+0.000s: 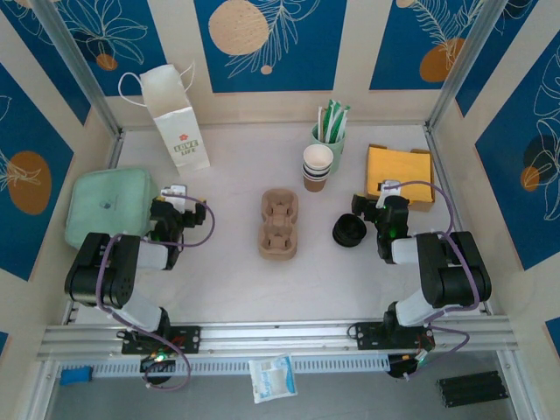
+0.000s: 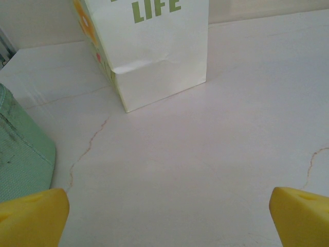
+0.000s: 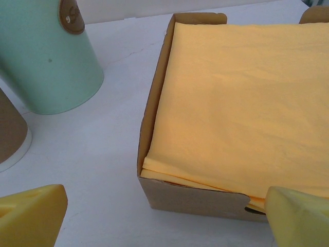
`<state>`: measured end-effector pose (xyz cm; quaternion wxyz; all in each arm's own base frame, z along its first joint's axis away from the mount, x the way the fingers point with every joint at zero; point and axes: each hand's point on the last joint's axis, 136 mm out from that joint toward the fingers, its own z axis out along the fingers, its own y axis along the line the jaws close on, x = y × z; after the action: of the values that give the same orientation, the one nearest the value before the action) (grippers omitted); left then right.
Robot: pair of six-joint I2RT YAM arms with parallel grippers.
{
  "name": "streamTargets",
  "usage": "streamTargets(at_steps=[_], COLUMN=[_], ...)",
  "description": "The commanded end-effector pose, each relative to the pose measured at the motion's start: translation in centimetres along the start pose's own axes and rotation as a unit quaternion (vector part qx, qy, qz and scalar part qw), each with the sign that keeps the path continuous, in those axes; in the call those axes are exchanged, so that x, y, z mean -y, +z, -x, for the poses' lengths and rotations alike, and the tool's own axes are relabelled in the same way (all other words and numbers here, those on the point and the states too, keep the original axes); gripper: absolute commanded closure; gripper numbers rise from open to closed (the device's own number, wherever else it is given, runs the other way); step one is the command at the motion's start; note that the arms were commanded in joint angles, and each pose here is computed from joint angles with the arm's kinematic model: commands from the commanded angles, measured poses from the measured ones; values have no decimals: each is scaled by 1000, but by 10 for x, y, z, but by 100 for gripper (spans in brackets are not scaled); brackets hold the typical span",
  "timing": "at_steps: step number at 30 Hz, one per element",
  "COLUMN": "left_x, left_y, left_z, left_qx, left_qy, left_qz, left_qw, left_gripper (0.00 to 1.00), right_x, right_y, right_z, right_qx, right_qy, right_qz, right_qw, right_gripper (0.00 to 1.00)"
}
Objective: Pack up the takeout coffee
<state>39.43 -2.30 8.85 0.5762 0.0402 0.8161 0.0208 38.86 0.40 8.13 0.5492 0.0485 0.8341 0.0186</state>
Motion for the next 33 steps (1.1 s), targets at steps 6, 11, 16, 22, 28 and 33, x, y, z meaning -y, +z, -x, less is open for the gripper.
streamTargets(at_steps=[6, 11, 16, 22, 28, 33], left_x=[-1, -1, -2, -9, -18, -21], left_y=[2, 1, 1, -10, -27, -52], left_z=[3, 5, 5, 24, 47, 81], left_qx=[1, 6, 5, 6, 6, 5], left_qy=[-2, -4, -3, -7, -27, -88], left_qz=[-12, -14, -13, 3, 23, 21], left_qw=[1000, 1000, 1000, 1000, 999, 996], left_gripper=[1, 1, 1, 1, 1, 1], right_x=[-3, -3, -4, -6, 10, -9], right_y=[2, 2, 1, -12, -40, -83], right_z=[14, 14, 16, 34, 62, 94], right_qx=[20, 21, 24, 14, -25, -45], right_qy=[5, 6, 5, -3, 97, 261], right_qz=[11, 12, 15, 2, -43, 43], right_qw=[1000, 1000, 1000, 1000, 994, 963], right_gripper=[1, 1, 1, 1, 1, 1])
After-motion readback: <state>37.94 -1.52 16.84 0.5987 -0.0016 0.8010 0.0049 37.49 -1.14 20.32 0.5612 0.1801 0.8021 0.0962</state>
